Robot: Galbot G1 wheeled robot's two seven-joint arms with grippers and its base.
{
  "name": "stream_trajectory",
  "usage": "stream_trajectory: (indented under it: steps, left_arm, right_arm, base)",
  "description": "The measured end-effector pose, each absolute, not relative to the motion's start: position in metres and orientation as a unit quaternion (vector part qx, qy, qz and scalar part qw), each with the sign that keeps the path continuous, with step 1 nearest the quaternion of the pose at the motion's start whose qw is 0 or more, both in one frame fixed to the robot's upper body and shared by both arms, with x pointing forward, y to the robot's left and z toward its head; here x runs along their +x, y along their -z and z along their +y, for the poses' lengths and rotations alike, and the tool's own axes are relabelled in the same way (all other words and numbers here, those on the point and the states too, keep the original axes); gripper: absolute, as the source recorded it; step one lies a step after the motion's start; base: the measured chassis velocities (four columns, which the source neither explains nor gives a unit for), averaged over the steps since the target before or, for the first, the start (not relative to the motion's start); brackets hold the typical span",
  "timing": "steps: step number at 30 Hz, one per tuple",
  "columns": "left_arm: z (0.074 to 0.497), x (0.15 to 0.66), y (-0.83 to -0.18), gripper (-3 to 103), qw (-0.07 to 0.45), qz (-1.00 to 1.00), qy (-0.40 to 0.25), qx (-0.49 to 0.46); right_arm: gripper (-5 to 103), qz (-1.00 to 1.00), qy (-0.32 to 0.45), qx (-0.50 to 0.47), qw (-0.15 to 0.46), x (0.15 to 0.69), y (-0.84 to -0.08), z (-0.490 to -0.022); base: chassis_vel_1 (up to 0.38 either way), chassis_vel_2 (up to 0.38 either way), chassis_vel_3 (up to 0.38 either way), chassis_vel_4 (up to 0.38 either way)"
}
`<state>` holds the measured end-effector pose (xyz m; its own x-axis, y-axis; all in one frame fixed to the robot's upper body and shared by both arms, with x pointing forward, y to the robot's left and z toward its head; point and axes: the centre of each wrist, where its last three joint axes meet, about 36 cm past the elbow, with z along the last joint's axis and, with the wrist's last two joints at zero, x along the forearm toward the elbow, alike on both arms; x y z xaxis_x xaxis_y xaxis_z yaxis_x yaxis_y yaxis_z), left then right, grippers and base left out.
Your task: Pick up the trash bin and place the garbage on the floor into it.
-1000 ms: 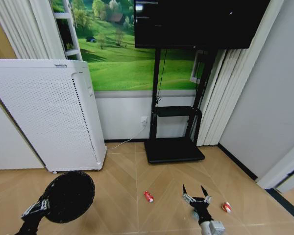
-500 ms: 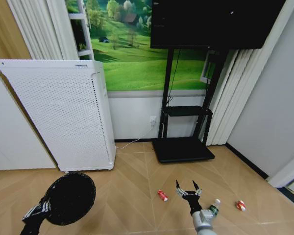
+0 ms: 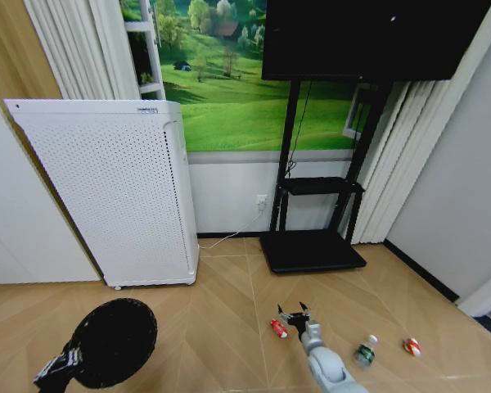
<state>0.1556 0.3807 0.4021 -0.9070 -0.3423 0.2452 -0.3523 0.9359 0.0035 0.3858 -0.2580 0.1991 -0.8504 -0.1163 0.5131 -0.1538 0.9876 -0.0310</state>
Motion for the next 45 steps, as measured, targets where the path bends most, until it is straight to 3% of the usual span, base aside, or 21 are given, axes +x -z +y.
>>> stream_trajectory:
  steps: [8, 15, 41, 43, 45]
  left_arm:
    - [0.377, 0.155, -0.4, 7, 0.131, -0.975, -0.016, 0.177]
    - [0.376, 0.155, -0.401, 7, 0.136, -0.975, -0.012, 0.173]
    - [0.37, 0.153, -0.402, 7, 0.143, -0.974, -0.015, 0.174]
    - [0.369, 0.153, -0.401, 7, 0.142, -0.974, -0.015, 0.174]
    - [0.369, 0.153, -0.401, 7, 0.142, -0.974, -0.015, 0.174]
  right_arm:
    - [100, -0.932, -0.079, 0.102, 0.338, 0.407, -0.142, -0.248]
    - [100, -0.92, -0.099, 0.095, 0.368, 0.415, -0.121, -0.26]
    - [102, -0.903, -0.118, 0.075, 0.406, 0.396, -0.091, -0.267]
    - [92, -0.904, -0.114, 0.079, 0.404, 0.393, -0.092, -0.266]
    - [92, -0.905, -0.114, 0.08, 0.403, 0.391, -0.092, -0.266]
  base:
    - [0.0, 0.0, 0.0, 0.0]
    - [0.0, 0.0, 0.0, 0.0]
    - [0.0, 0.0, 0.0, 0.0]
    - [0.0, 0.0, 0.0, 0.0]
    - [0.0, 0.0, 0.0, 0.0]
